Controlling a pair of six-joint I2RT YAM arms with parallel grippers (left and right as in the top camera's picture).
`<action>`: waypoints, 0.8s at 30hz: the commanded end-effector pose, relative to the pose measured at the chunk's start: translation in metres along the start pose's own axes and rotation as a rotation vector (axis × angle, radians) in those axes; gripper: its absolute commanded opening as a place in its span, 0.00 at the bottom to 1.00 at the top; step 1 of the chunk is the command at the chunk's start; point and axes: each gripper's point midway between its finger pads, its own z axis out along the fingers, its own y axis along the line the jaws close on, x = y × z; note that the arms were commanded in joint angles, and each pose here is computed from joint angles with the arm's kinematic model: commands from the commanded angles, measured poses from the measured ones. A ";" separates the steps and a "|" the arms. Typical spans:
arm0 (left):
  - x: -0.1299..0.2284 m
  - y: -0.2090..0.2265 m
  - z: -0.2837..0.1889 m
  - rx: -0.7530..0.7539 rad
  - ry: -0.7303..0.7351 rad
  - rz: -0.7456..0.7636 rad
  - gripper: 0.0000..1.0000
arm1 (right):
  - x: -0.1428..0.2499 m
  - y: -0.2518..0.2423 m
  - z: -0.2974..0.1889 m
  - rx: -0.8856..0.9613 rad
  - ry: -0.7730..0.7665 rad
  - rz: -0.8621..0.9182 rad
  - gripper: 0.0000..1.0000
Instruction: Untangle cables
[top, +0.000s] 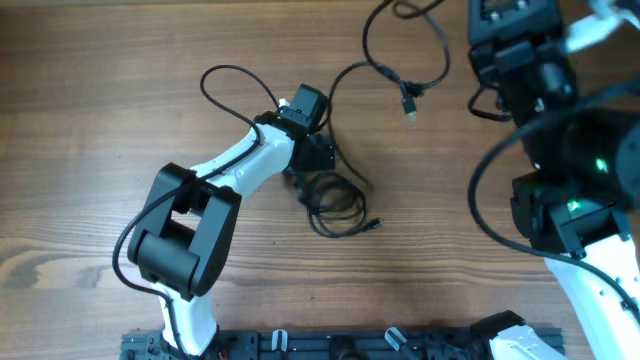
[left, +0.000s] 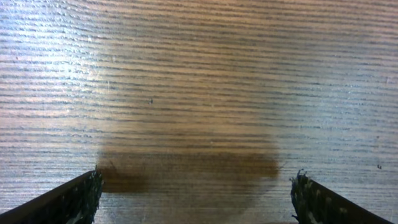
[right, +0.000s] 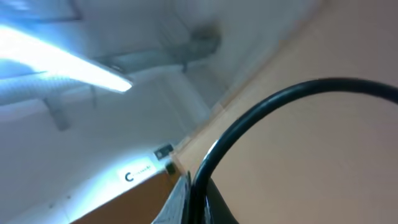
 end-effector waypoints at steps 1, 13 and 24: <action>0.006 -0.002 0.007 0.010 0.030 -0.017 1.00 | -0.008 0.009 -0.001 -0.012 -0.014 -0.101 0.04; 0.010 0.000 0.006 0.006 0.045 -0.015 1.00 | 0.055 -0.053 0.004 0.155 0.200 0.020 0.04; -0.034 -0.007 -0.144 0.351 -0.151 -0.104 1.00 | 0.118 -0.173 -0.052 0.732 0.325 0.185 0.04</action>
